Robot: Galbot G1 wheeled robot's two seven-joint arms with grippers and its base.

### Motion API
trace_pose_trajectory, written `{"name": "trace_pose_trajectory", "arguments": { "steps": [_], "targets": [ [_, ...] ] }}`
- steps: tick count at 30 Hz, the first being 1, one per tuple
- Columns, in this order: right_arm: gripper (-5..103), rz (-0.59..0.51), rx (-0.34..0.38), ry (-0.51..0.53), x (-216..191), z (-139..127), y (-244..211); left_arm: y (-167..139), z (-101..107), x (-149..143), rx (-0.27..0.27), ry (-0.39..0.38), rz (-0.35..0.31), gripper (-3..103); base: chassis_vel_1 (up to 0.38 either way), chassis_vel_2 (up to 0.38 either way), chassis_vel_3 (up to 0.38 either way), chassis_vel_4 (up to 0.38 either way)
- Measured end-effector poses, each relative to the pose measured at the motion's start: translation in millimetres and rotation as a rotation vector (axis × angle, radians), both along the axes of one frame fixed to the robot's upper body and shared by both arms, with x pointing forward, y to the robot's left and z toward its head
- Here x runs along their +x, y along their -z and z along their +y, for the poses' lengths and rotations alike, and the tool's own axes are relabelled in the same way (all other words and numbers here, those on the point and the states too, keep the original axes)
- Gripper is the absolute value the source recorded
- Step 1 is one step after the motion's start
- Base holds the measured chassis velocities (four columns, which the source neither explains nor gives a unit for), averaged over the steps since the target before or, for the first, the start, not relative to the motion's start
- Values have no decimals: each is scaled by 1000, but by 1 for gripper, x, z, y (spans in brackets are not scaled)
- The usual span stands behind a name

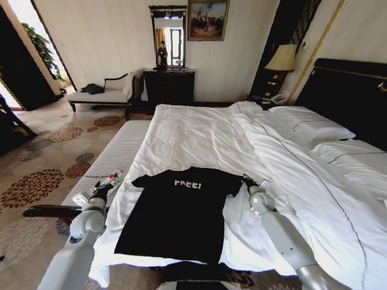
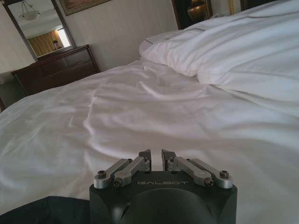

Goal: Fold the clothes on the bed.

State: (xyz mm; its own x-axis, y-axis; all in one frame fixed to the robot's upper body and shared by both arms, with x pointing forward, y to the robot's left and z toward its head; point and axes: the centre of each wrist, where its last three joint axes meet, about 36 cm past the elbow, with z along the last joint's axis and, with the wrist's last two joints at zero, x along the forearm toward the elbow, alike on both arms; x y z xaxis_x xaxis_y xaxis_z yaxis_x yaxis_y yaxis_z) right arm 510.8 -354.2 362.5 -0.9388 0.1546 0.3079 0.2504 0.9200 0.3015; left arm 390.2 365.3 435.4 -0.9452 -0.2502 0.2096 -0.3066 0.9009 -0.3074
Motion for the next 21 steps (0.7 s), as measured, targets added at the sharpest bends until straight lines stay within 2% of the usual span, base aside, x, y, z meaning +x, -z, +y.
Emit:
{"name": "trace_pose_trajectory", "arguments": {
  "steps": [3, 4, 5, 6, 8, 9, 10, 11, 12, 13, 14, 15, 16, 18, 19, 20, 21],
  "targets": [
    [10, 12, -52, 44, 2, -4, -12, 0, 3, -1, 1, -6, 2, 100, 0, 0, 0, 0],
    [21, 11, -64, 53, 3, -6, -17, 1, 4, -2, 2, -9, 4, 100, 0, 0, 0, 0],
    [21, -3, -81, 58, 6, -8, -29, 2, 7, -2, 3, -14, 5, 100, 0, 0, 0, 0],
    [32, -16, -83, 46, 9, -8, -37, 2, 9, -2, 4, -20, 6, 100, 0, 0, 0, 0],
    [32, -34, -76, 12, 14, -1, -45, 2, 10, -2, 4, -23, 5, 100, 0, 0, 0, 0],
    [43, -49, -67, -22, 19, 6, -49, 2, 10, -2, 4, -26, 3, 100, 0, 0, 0, 0],
    [43, -63, -53, -65, 24, 16, -52, 2, 11, -2, 4, -28, 2, 100, 0, 0, 0, 0],
    [43, -63, -53, -65, 24, 16, -52, 2, 11, -2, 4, -28, 2, 100, 0, 0, 0, 0],
    [43, -69, -43, -99, 29, 25, -53, 1, 11, -2, 4, -30, 0, 100, 0, 0, 0, 0],
    [53, -73, -28, -146, 36, 37, -54, 0, 12, -3, 5, -31, -2, 100, 0, 0, 0, 0],
    [53, -69, -11, -216, 46, 57, -53, -2, 12, -5, 8, -33, -4, 100, 0, 0, 0, 0],
    [65, -60, -4, -269, 53, 70, -51, -3, 14, -7, 12, -35, -4, 100, 0, 0, 0, 0],
    [65, -60, -4, -269, 53, 70, -51, -3, 14, -7, 12, -35, -4, 100, 0, 0, 0, 0],
    [65, -42, 1, -362, 61, 93, -46, -6, 16, -10, 21, -37, -6, 100, 0, 0, 0, 0],
    [75, -16, -6, -436, 67, 115, -43, -9, 18, -13, 30, -39, -9, 100, 0, 0, 0, 0],
    [75, 9, -17, -485, 71, 136, -40, -11, 20, -15, 36, -41, -12, 100, 0, 0, 0, 0],
    [75, 9, -17, -485, 71, 136, -40, -11, 20, -15, 36, -41, -12, 100, 0, 0, 0, 0]
  ]
}}
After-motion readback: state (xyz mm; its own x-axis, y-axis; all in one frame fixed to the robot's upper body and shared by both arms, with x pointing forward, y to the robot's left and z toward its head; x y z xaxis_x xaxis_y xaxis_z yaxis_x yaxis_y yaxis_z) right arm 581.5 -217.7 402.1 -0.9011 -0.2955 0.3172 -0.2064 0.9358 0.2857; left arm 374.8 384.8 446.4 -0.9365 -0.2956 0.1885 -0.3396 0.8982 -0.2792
